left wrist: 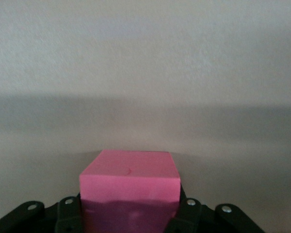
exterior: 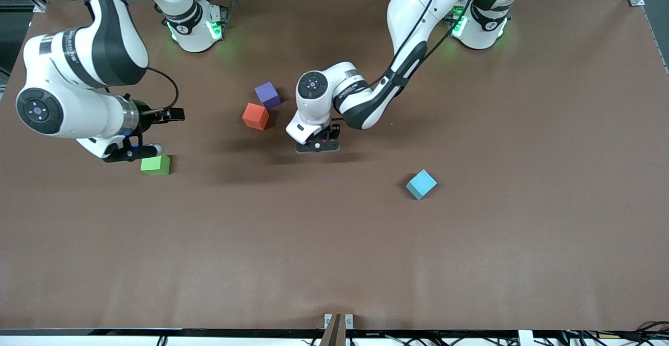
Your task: Arrange blocks into number 1
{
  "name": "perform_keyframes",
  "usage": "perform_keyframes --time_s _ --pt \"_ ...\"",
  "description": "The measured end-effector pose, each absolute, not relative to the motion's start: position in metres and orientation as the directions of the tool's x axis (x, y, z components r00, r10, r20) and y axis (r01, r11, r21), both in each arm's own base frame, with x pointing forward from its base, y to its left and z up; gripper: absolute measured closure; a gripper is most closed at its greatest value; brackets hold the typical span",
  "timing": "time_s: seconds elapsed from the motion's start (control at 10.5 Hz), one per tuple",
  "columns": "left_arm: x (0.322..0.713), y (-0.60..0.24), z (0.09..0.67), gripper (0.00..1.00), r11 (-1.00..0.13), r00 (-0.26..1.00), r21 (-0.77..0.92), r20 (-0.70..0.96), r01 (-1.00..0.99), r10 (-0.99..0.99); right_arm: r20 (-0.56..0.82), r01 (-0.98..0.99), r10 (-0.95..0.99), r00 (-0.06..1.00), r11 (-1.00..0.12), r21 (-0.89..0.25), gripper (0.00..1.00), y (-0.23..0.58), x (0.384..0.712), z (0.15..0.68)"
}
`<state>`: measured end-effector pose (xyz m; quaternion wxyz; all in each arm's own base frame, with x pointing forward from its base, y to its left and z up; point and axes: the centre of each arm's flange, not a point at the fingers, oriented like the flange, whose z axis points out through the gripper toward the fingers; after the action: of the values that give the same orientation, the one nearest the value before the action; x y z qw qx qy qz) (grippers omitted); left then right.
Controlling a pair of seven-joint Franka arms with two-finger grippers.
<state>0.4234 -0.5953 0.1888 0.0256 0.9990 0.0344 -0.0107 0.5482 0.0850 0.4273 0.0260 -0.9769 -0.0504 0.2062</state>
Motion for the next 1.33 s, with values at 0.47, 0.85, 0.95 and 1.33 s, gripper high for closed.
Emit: perform_keyframes --time_s 0.47,0.85,0.95,1.33 --pt "0.414 -0.602 0.188 0.38 -0.997 0.998 0.044 -0.015 0.056 0.056 -0.406 0.097 0.118 0.906 -0.993 -0.072 0.0 0.091 0.548 0.424" --pt "0.402 -0.609 0.185 0.27 -0.999 0.999 0.036 -0.011 0.041 0.041 -0.409 0.102 0.123 0.904 -0.992 -0.072 0.0 0.094 0.547 0.423" --pt "0.4 -0.609 0.181 0.14 -0.999 0.999 0.028 -0.008 0.034 0.034 -0.409 0.105 0.125 0.904 -0.992 -0.072 0.0 0.095 0.547 0.423" --pt "0.43 -0.604 0.214 0.0 -0.996 0.996 0.063 0.055 0.063 0.067 -0.409 0.111 0.131 0.903 -0.991 -0.072 0.0 0.098 0.546 0.423"
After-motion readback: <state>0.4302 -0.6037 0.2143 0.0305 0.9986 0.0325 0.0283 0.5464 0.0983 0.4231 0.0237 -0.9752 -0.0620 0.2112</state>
